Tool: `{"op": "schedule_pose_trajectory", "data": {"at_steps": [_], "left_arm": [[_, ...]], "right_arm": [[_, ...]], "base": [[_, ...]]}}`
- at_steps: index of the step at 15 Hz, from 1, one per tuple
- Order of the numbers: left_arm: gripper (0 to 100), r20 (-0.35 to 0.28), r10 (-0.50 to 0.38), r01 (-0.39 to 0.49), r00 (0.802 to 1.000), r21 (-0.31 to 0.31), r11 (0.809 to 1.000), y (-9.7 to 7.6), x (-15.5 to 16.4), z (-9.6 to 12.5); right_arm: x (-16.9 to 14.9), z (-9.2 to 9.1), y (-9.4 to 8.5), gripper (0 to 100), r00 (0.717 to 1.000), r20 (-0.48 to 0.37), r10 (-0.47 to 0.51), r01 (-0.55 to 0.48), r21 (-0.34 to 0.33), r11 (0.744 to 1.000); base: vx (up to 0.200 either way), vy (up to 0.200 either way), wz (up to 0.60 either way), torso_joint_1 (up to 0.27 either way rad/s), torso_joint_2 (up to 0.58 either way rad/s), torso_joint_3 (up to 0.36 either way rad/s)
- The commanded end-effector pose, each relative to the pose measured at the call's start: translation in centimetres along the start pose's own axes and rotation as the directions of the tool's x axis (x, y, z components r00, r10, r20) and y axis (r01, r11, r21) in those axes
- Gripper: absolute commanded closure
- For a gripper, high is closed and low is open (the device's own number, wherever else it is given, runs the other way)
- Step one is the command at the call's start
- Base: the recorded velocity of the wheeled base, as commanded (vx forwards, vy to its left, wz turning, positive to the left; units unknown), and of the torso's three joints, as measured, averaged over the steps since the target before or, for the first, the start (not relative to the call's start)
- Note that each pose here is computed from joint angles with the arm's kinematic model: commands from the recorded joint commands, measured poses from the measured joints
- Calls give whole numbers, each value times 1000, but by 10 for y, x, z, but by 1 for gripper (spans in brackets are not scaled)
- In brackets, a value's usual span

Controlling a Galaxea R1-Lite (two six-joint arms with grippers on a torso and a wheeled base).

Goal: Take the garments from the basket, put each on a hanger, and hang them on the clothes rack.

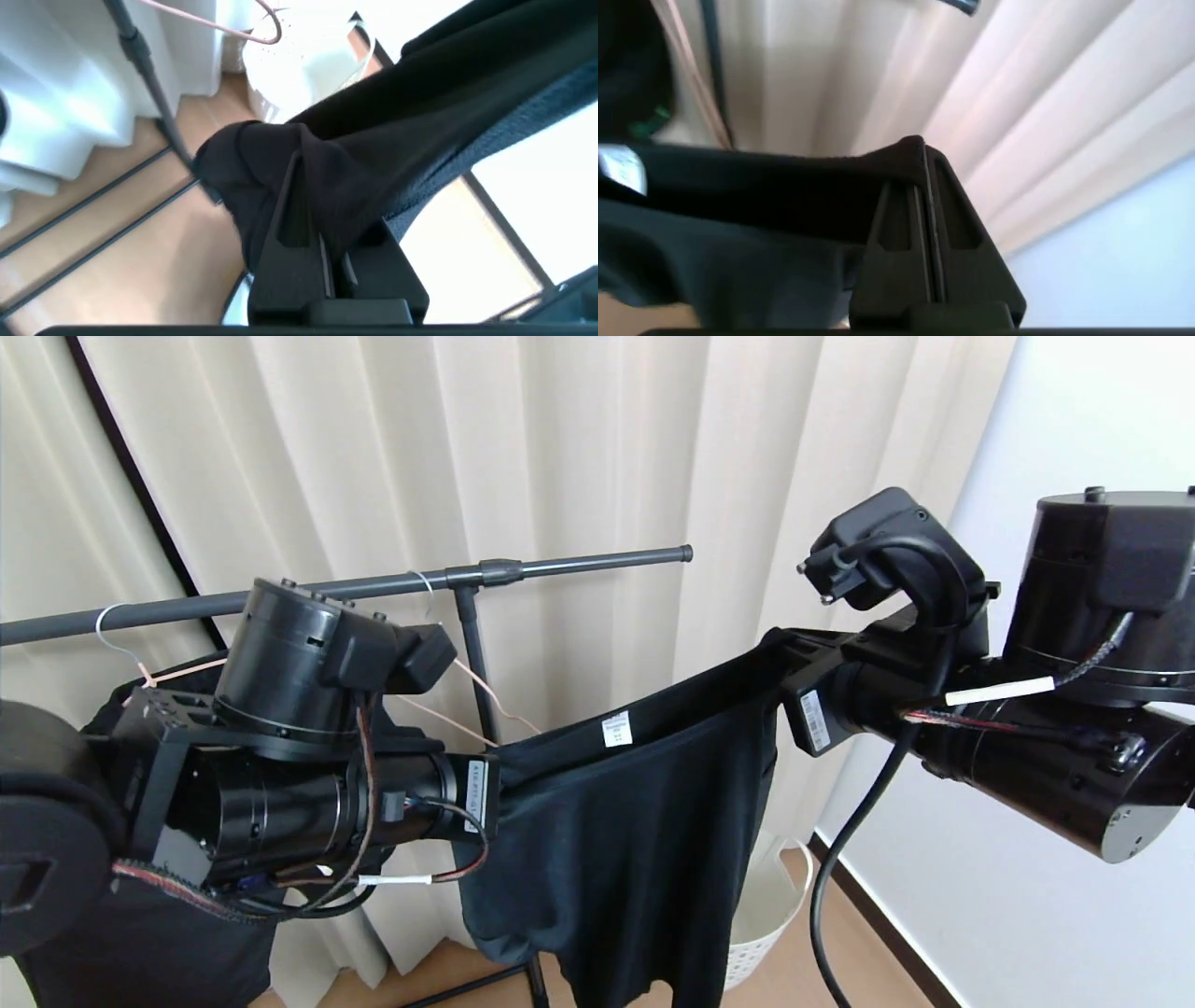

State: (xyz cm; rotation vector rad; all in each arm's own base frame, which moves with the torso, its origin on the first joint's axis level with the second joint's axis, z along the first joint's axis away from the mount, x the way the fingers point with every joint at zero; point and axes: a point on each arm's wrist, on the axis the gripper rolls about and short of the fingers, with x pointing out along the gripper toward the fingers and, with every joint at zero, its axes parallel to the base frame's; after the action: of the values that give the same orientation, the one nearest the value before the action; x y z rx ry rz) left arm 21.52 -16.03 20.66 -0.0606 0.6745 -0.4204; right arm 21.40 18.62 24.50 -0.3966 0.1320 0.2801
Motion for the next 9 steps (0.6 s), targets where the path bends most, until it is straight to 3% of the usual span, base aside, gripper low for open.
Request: {"op": "schedule_pose_trajectory", "data": {"at_steps": [1, 3, 6, 9], "left_arm": [[100, 37, -19, 18, 999, 18, 1000, -6, -20, 24], [100, 23, -12, 11, 1000, 33, 999, -7, -25, 34], [100, 12, -5, 5, 1000, 46, 999, -6, -24, 33], [100, 20, 10, -11, 1000, 31, 999, -1, -22, 36]], "right_arm": [[9, -3, 2, 100, 999, -42, -27, 25, -52, 998], [12, 4, -3, 100, 992, -113, -58, 41, -149, 988], [6, 14, -9, 100, 984, -175, -43, 12, -175, 985], [-5, 10, -13, 100, 973, -229, -31, -9, -171, 985]], "base": [[0, 0, 0, 0, 0, 0], [0, 0, 0, 0, 0, 0], [0, 0, 0, 0, 0, 0], [0, 0, 0, 0, 0, 0]]}}
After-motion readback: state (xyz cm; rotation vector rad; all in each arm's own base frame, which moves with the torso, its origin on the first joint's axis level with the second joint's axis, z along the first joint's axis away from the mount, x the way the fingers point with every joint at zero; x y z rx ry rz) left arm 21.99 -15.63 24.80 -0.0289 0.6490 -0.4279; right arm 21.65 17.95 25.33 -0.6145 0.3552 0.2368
